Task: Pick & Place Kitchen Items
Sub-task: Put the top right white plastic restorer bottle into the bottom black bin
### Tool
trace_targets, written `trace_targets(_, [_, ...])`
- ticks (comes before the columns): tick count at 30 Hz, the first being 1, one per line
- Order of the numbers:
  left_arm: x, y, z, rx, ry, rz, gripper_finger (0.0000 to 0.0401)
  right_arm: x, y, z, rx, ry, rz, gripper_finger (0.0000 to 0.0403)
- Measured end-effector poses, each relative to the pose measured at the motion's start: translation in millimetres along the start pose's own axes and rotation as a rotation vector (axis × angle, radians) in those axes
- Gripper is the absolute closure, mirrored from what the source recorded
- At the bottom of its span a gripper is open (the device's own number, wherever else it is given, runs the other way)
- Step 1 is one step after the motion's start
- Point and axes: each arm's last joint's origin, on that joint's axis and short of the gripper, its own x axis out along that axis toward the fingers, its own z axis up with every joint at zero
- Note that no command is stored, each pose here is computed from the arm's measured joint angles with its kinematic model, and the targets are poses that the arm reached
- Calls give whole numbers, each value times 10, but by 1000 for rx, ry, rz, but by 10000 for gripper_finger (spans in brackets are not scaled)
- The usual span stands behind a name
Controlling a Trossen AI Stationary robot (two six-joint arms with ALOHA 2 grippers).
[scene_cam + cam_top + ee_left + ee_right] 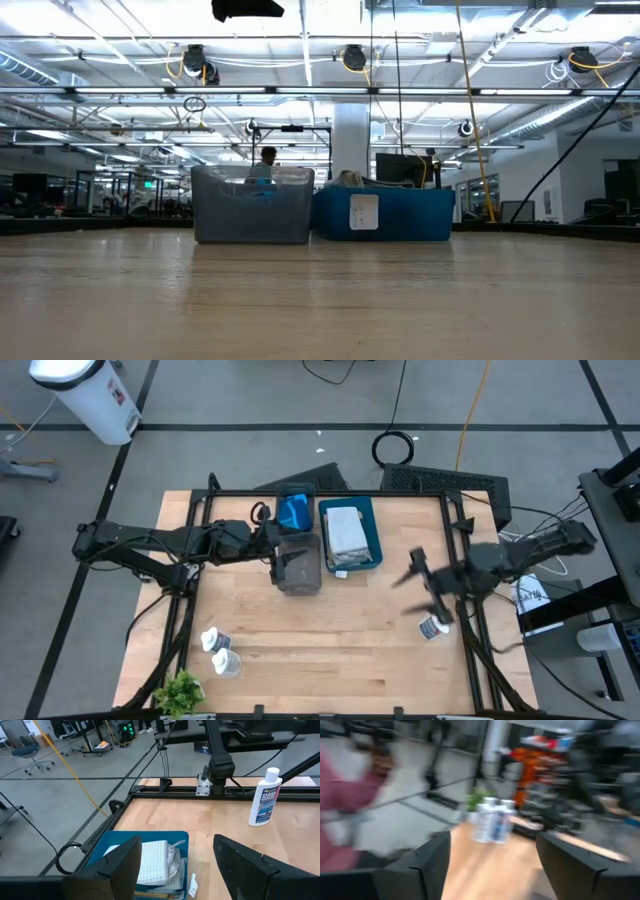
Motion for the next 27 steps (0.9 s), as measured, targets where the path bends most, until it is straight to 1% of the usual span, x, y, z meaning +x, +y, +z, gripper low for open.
trace_targets(1, [-1,0,0,-6,0,0,150,-7,81,29,21,13,54,122])
trace_targets(3, [0,0,0,-16,0,0,150,-24,212,133,77,86,104,106])
trace_targets(5, [0,0,0,-31,0,0,150,-62,312,260,115,224,62,99])
trace_targets(7, [0,0,0,-32,0,0,150,-120,416,309,148,416,-11,99])
trace_targets(9, [0,0,0,-22,0,0,150,-180,523,308,200,602,-52,104])
trace_targets(11, [0,0,0,-23,0,0,150,-224,622,288,262,774,-65,112])
trace_targets(14, [0,0,0,-27,0,0,150,-271,739,232,340,958,-95,124])
trace_targets(17, [0,0,0,-21,0,0,150,-246,844,178,408,1052,-84,136])
trace_targets(20, [0,0,0,-24,0,0,150,-203,882,150,434,1079,-102,146])
trace_targets(27, [0,0,0,-25,0,0,150,-163,915,82,393,1148,-142,164])
